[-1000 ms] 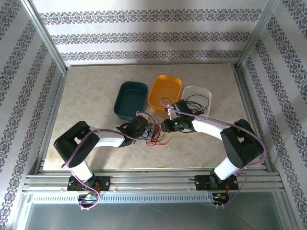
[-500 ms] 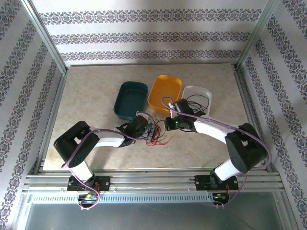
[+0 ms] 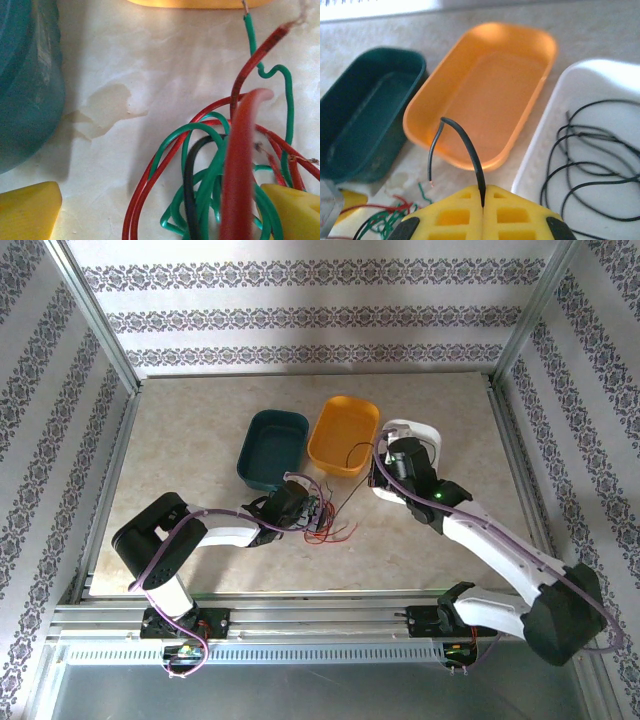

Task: Untangle the cables

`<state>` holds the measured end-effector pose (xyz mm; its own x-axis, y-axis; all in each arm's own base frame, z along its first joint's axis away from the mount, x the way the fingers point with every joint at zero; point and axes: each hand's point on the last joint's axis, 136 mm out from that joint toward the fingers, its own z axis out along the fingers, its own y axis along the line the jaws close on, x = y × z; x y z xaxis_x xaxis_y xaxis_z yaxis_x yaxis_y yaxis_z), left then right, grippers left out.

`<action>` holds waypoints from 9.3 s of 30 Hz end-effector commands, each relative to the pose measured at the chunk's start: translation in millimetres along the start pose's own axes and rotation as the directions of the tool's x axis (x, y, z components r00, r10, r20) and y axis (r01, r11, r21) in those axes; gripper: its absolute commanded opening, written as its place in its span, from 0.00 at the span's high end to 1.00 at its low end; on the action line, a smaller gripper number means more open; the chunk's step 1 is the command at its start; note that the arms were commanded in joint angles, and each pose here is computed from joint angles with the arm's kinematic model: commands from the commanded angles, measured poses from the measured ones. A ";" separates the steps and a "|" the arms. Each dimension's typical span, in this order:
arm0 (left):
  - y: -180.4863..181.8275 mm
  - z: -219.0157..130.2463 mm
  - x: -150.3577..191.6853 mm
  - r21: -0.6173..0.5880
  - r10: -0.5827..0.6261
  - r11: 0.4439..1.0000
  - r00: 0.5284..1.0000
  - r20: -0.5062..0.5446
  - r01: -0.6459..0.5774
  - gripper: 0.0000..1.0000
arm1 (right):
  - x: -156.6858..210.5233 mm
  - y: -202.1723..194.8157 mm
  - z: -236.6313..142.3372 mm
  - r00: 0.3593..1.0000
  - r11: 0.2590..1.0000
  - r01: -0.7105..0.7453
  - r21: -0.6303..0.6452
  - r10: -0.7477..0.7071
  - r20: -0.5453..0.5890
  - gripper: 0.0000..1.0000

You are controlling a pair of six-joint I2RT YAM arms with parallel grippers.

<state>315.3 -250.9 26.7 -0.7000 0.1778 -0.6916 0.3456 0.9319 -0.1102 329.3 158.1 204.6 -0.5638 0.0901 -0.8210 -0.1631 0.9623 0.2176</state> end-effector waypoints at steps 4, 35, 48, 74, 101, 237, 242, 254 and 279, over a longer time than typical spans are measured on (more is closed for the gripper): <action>10.8 3.3 17.3 -0.032 0.021 0.999 0.998 -0.061 -0.023 0.01 | -57.4 -25.7 -36.7 0.976 0.992 -0.043 0.117 0.017 0.215 1.00; 10.5 4.9 18.1 -0.031 0.024 0.999 0.998 -0.064 -0.026 0.01 | -159.9 -114.8 -146.9 0.775 0.936 -0.335 0.108 0.208 0.597 1.00; 10.4 3.4 18.1 -0.030 0.023 0.999 0.998 -0.059 -0.025 0.01 | -176.5 -134.8 -164.3 0.709 0.906 -0.384 0.178 0.166 0.685 1.00; 7.9 5.8 18.7 -0.020 0.031 0.999 0.997 -0.068 -0.032 0.01 | -142.6 -139.1 -115.1 0.787 0.906 -0.396 0.149 0.251 0.564 1.00; 8.0 2.8 18.1 -0.033 0.037 0.999 0.998 -0.057 -0.039 0.00 | 18.5 -136.2 38.2 0.909 0.865 -0.393 0.312 0.417 -0.012 0.78; 66.4 -9.4 38.1 -0.323 -0.072 0.945 0.997 -0.034 0.058 0.01 | -228.4 -124.5 -387.2 0.378 0.831 -0.478 0.284 -0.097 0.921 1.00; 67.5 -10.8 38.3 -0.310 -0.082 0.948 0.996 -0.028 0.069 0.01 | -228.8 -129.1 -382.5 0.422 0.805 -0.483 0.345 -0.131 0.897 1.00; 81.6 -11.7 48.5 -0.373 -0.106 0.925 0.992 -0.063 0.075 0.01 | -283.4 -45.9 -356.2 0.521 0.984 -0.082 0.160 -0.094 0.848 1.00; 82.0 10.2 76.7 -0.380 -0.082 0.925 0.981 -0.174 0.010 0.01 | -420.2 76.7 -388.8 0.356 0.881 0.301 -0.366 0.253 0.900 1.00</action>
<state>331.6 -205.9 14.9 -0.6927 0.0285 -0.7207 0.0585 0.9981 -0.0168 266.3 99.4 742.3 0.4121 0.4515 -0.7914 -0.5590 0.8112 0.1718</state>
